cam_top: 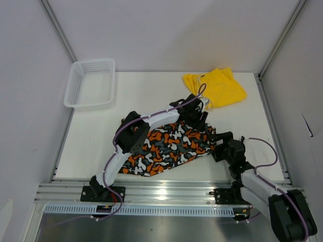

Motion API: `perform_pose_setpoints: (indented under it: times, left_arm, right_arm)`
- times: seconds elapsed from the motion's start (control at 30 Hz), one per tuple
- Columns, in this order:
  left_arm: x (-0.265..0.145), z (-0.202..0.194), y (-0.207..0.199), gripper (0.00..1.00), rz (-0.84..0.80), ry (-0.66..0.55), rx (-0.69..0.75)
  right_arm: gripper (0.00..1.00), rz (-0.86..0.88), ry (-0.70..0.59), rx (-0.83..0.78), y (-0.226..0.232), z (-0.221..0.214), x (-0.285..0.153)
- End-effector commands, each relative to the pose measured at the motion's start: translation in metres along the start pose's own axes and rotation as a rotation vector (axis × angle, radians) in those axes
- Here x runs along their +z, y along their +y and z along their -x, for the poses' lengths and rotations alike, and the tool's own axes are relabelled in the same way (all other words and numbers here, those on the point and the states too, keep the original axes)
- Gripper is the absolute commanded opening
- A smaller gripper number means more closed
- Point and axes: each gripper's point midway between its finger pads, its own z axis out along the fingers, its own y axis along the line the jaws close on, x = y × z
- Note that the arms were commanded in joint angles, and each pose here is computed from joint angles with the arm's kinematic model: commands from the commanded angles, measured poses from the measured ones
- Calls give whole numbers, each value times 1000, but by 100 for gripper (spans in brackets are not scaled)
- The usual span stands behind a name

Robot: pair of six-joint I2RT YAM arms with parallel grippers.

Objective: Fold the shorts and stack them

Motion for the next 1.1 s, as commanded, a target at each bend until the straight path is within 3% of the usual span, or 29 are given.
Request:
perform_pose_setpoints:
  times: [0.0, 0.27, 0.4, 0.63, 0.73, 0.77, 0.83, 0.87, 0.9, 1.0, 1.07]
  left_arm:
    - [9, -13, 4, 63, -16, 39, -23]
    - [9, -15, 4, 63, -16, 43, -23]
    - [9, -13, 4, 62, -16, 40, -22]
    - [10, -14, 4, 62, -14, 41, -22]
    - [9, -12, 4, 62, -15, 38, -21]
    - [10, -13, 4, 62, -14, 40, -22]
    - [10, -13, 4, 62, -13, 39, -22]
    - [10, -13, 5, 62, -11, 40, -22]
    - [10, -12, 4, 62, -12, 37, -21]
    - [10, -14, 5, 62, -12, 42, -23]
    - [9, -13, 4, 62, -12, 41, -22]
  right_arm:
    - [99, -54, -25, -34, -34, 1, 9]
    - [99, -87, 4, -8, -50, -8, 24]
    - [81, -101, 3, 7, -56, -9, 20]
    - [78, -111, -53, -40, -53, -12, 0]
    - [64, -60, -120, -69, -37, 0, -12]
    - [50, -37, -132, -74, -29, 3, -18]
    - [35, -42, -144, -101, -32, 7, -24]
    - [22, -72, -147, -125, -41, 8, -26]
    - [16, -23, -155, -119, -24, 11, -31]
    - [3, -30, -145, -149, -28, 9, -32]
    - [0, -46, -139, -171, -31, 9, -32]
